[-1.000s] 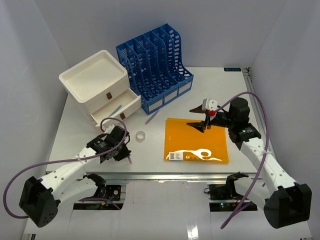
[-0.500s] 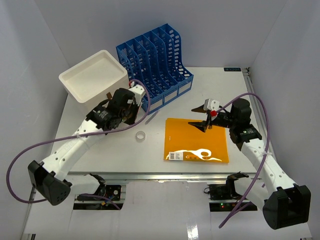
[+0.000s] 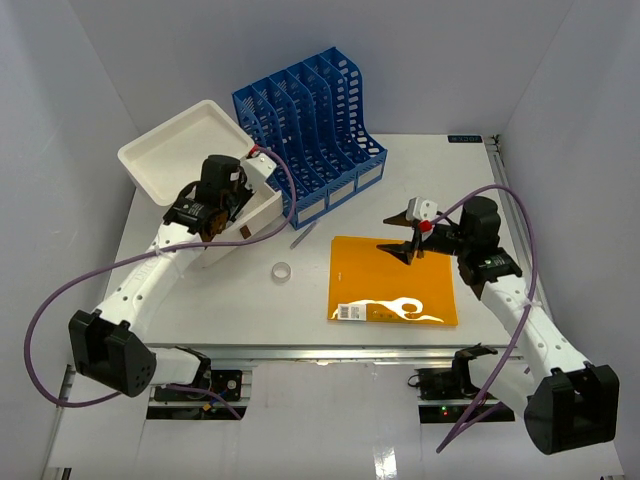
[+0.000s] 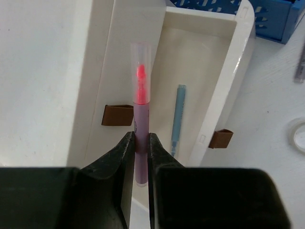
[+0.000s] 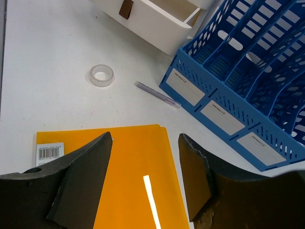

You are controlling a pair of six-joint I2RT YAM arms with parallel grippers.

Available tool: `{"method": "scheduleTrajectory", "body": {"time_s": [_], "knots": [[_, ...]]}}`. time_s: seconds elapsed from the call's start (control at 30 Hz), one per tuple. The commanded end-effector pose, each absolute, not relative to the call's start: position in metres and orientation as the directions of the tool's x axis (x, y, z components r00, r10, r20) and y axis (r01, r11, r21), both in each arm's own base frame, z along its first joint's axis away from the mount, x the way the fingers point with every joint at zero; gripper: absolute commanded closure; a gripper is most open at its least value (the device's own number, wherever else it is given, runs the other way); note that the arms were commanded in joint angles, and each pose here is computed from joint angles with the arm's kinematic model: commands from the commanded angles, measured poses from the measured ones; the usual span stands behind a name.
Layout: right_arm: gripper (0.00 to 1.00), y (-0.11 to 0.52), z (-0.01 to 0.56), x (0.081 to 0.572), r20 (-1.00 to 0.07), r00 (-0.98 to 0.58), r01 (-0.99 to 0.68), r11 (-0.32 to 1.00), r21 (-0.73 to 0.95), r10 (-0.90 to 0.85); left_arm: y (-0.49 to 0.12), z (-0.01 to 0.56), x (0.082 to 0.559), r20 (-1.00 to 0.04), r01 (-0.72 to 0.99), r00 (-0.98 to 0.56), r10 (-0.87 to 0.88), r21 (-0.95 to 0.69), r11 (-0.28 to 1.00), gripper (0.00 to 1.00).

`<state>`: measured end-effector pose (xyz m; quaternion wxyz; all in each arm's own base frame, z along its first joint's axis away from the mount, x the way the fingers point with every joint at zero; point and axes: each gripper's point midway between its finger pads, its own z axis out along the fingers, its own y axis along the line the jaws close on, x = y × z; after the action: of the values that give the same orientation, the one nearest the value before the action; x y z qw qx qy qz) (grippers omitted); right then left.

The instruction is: Organize the desk

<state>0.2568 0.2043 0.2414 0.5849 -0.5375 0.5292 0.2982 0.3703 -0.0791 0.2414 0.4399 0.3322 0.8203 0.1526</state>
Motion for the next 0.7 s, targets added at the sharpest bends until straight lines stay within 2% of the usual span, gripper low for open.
{"method": "scheduleTrajectory", "body": {"time_s": [0.0,0.07,0.2,0.23,0.27,0.33,0.37,0.43,0.47,0.5,0.53,0.67], "knots": [[0.34,0.205,0.235,0.255,-0.917,0.323,-0.911,0.187,-0.369,-0.233,-0.070,0.230,0.381,-0.577,0.393,-0.391,0.716,0.599,0.698,0.65],[0.31,0.208,0.226,0.248,-0.896,0.376,-0.905,0.117,-0.410,-0.235,-0.063,0.229,0.382,-0.588,0.352,-0.406,0.700,0.606,0.713,0.50],[0.25,0.223,0.194,0.212,-0.819,0.521,-0.853,-0.109,-0.510,-0.242,-0.058,0.234,0.382,-0.633,0.302,-0.411,0.656,0.585,0.753,0.36],[0.24,0.227,0.186,0.202,-0.765,0.601,-0.799,-0.193,-0.569,-0.232,-0.058,0.236,0.382,-0.649,0.292,-0.410,0.640,0.572,0.767,0.32],[0.23,0.230,0.178,0.203,-0.656,0.722,-0.691,-0.274,-0.669,-0.219,-0.060,0.240,0.382,-0.665,0.286,-0.405,0.628,0.560,0.777,0.26],[0.22,0.241,0.170,0.190,-0.585,0.787,-0.608,-0.415,-0.677,-0.197,-0.068,0.248,0.380,-0.723,0.278,-0.395,0.567,0.495,0.823,0.20],[0.22,0.239,0.157,0.198,-0.561,0.797,-0.595,-0.445,-0.669,-0.223,-0.069,0.251,0.380,-0.726,0.275,-0.391,0.565,0.494,0.825,0.20],[0.22,0.259,0.157,0.205,-0.547,0.804,-0.568,-0.573,-0.590,-0.234,-0.086,0.266,0.368,-0.818,0.292,-0.366,0.444,0.352,0.889,0.12],[0.22,0.271,0.168,0.211,-0.527,0.822,-0.537,-0.597,-0.596,-0.214,-0.094,0.273,0.360,-0.847,0.312,-0.351,0.399,0.295,0.903,0.07],[0.23,0.276,0.149,0.209,-0.563,0.790,-0.562,-0.652,-0.509,-0.242,-0.100,0.271,0.354,-0.870,0.304,-0.372,0.324,0.215,0.928,0.05],[0.24,0.286,0.158,0.222,-0.537,0.806,-0.546,-0.664,-0.511,-0.249,-0.109,0.281,0.341,-0.898,0.335,-0.352,0.262,0.140,0.932,0.02],[0.27,0.332,0.122,0.248,-0.538,0.784,-0.564,-0.719,-0.407,-0.310,-0.126,0.290,0.298,-0.923,0.347,-0.386,0.010,-0.135,0.928,0.02]]}}
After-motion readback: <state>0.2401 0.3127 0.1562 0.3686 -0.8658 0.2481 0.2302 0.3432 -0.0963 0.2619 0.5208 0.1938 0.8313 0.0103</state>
